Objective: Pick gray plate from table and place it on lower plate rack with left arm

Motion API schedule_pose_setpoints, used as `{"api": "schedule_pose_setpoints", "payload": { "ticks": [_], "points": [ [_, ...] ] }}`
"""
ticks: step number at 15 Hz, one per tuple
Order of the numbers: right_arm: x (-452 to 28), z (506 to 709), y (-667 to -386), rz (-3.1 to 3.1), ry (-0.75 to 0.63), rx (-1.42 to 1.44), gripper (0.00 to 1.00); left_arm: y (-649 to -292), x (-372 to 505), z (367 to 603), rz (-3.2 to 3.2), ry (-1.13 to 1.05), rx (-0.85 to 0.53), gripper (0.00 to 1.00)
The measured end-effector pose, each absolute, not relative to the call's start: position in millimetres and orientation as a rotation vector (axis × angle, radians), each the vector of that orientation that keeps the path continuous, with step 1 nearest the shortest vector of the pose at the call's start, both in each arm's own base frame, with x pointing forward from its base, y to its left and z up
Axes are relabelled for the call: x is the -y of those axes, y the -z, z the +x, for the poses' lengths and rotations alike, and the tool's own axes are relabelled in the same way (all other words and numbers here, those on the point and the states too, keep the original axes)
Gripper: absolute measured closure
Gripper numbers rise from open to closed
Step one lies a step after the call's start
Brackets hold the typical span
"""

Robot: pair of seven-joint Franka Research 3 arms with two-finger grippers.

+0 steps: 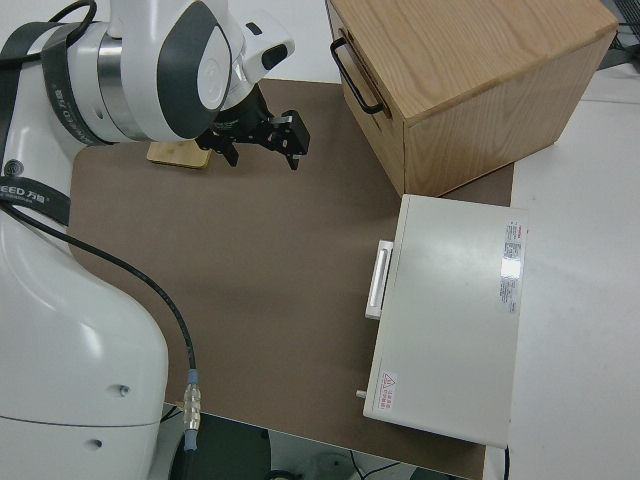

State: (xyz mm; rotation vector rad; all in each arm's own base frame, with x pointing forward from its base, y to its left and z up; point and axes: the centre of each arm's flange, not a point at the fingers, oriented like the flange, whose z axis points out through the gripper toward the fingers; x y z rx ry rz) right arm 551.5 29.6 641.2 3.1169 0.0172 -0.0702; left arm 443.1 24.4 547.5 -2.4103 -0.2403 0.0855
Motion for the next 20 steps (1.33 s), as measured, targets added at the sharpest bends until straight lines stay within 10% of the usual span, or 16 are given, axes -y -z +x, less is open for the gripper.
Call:
{"api": "schedule_pose_setpoints", "payload": {
  "ticks": [20],
  "points": [
    [-30,551,-641,3.117,0.070,-0.017,0.01,-449,-26,442,-2.119,0.049,0.571,0.99]
  ]
}}
